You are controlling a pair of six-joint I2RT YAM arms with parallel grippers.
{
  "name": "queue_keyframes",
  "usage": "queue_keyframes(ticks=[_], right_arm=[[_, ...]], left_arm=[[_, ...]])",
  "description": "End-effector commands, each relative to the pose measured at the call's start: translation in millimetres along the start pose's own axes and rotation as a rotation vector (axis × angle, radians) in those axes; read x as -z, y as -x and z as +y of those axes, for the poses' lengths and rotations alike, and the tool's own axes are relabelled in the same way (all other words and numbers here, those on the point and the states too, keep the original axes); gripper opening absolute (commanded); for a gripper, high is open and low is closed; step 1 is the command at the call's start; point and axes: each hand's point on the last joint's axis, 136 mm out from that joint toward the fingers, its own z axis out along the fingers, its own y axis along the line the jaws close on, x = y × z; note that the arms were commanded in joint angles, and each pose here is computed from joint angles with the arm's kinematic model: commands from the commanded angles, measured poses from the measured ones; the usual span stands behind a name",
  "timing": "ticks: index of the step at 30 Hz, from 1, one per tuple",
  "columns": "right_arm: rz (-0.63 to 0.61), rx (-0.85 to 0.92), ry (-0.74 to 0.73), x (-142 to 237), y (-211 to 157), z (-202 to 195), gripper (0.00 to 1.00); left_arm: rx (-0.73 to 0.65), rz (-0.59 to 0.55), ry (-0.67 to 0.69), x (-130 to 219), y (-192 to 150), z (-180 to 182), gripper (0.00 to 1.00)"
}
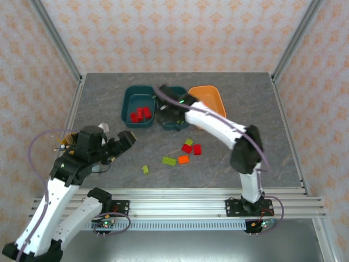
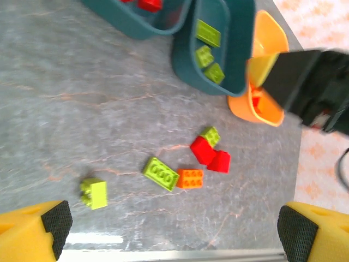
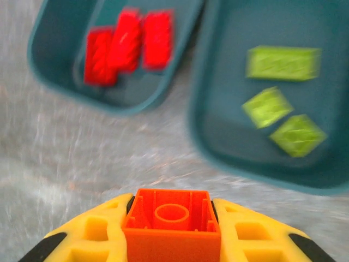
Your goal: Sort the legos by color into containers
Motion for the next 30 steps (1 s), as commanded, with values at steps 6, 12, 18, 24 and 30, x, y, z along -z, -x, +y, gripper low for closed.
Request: queue_keyframes(ticks=[6, 12, 18, 24, 30], right_arm=[[-0.021, -0.382, -0.180, 5, 21, -156, 0.26], [-0.026, -0.529, -0.318, -24, 42, -225, 0.26], [-0.023, -0.608, -0.396, -63, 59, -260, 0.26], [0.015, -0.669, -0.453, -98, 56, -283, 0.28], [0.088, -0.690, -0.453, -124, 42, -284, 0.36]], left_arm=[[-0.264, 0.017, -0.108, -45, 12, -99, 0.99], [-0.324, 0.060, -0.129, -88, 4, -145, 0.99], [-0.337, 0.077, -0.121, -120, 3, -163, 1.00], [-0.341, 0.075, -0.109, -132, 6, -168, 1.00], [-0.352, 0.083, -0.078, -133, 4, -161, 1.00]])
